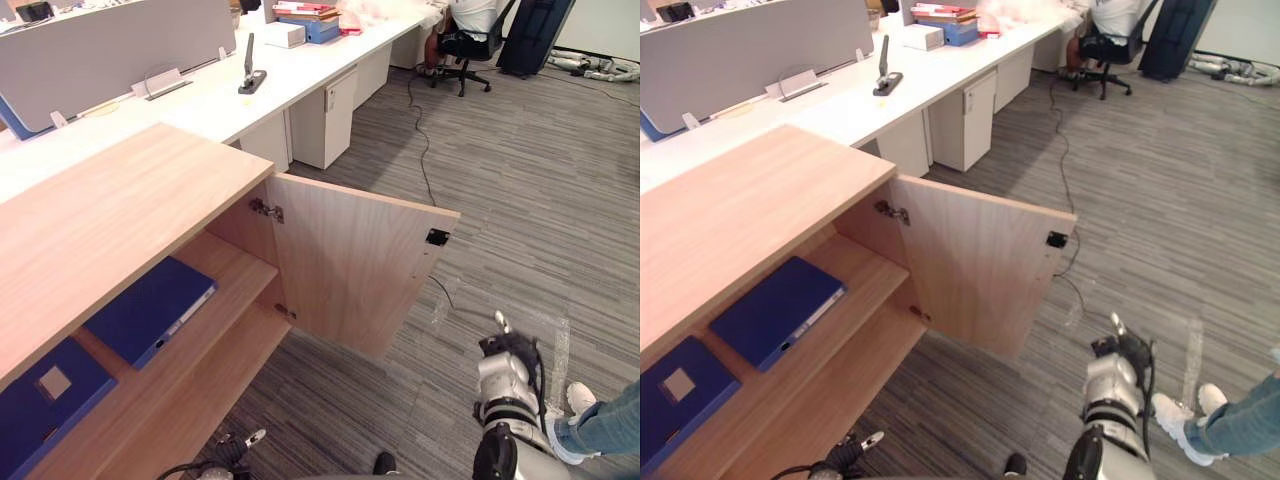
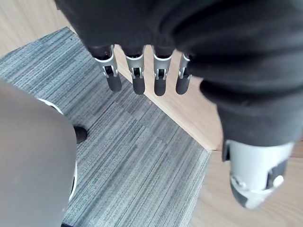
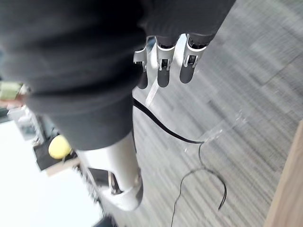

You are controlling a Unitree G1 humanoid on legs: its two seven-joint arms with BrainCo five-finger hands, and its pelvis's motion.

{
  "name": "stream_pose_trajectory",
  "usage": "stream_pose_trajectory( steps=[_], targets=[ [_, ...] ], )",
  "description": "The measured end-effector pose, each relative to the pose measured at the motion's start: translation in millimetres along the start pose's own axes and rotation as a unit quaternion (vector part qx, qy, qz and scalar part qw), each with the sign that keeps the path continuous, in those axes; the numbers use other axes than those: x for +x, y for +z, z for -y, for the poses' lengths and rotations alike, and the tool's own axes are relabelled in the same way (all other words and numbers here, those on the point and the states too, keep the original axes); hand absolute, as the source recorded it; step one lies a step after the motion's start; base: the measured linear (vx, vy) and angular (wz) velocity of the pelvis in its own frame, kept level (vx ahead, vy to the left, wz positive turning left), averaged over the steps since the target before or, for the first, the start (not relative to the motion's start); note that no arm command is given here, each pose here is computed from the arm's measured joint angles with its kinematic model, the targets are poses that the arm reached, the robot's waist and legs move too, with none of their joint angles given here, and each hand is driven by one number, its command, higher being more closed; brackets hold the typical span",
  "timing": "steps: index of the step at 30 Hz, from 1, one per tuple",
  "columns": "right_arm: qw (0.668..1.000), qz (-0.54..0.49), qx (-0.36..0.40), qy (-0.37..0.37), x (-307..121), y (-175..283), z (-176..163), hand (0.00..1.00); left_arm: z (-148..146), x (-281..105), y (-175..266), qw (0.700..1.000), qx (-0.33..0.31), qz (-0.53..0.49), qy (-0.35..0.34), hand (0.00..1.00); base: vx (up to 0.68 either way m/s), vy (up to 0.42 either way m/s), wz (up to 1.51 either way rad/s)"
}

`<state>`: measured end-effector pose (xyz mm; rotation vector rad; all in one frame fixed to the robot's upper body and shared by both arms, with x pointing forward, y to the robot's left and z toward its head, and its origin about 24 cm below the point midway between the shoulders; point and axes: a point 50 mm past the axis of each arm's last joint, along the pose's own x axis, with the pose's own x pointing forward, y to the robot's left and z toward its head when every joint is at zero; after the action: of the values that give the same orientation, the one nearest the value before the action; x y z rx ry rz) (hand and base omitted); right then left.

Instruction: Walk over to the cabinet, pick up the folder, carry it to the office cabinet, place the folder inside the office cabinet, then close the office cabinet door

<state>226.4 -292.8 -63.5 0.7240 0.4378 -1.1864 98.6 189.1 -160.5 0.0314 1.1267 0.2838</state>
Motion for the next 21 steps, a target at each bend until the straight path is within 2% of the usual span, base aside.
stream_pose_trajectory(
  steps=[2, 3, 6, 10, 17, 21],
  targets=[
    [0.997, -0.048, 0.036, -0.052, -0.8, -23.7, 22.8, 0.00, -0.3, 0.2, -0.9, 1.000, -0.012, -0.004, 0.006, 0.00, 0.00, 0.000, 0.00],
    [0.988, -0.099, 0.070, -0.094, -6.1, -50.9, 43.0, 0.00, -1.6, 1.0, -0.7, 1.000, -0.018, -0.008, 0.010, 0.00, 0.00, 0.000, 0.00],
    [0.969, -0.167, 0.112, -0.145, -20.3, -89.1, 62.8, 0.00, -1.8, 2.0, -1.3, 1.000, -0.018, -0.017, 0.015, 0.00, 0.00, 0.000, 0.00],
    [0.949, -0.231, 0.135, -0.169, -39.9, -124.1, 66.3, 0.00, -2.7, 2.4, -1.9, 0.999, -0.027, -0.023, 0.019, 0.00, 0.00, 0.000, 0.00],
    [0.966, -0.238, 0.082, -0.049, -45.8, -130.7, 39.2, 0.00, -3.9, 2.7, -2.0, 0.999, -0.037, -0.026, 0.023, 0.00, 0.01, 0.008, 0.00],
    [0.968, -0.247, 0.013, 0.052, -54.7, -137.0, 16.6, 0.00, -3.4, 2.9, -1.7, 0.999, -0.037, -0.026, 0.016, 0.00, 0.00, 0.000, 0.00]
  ],
)
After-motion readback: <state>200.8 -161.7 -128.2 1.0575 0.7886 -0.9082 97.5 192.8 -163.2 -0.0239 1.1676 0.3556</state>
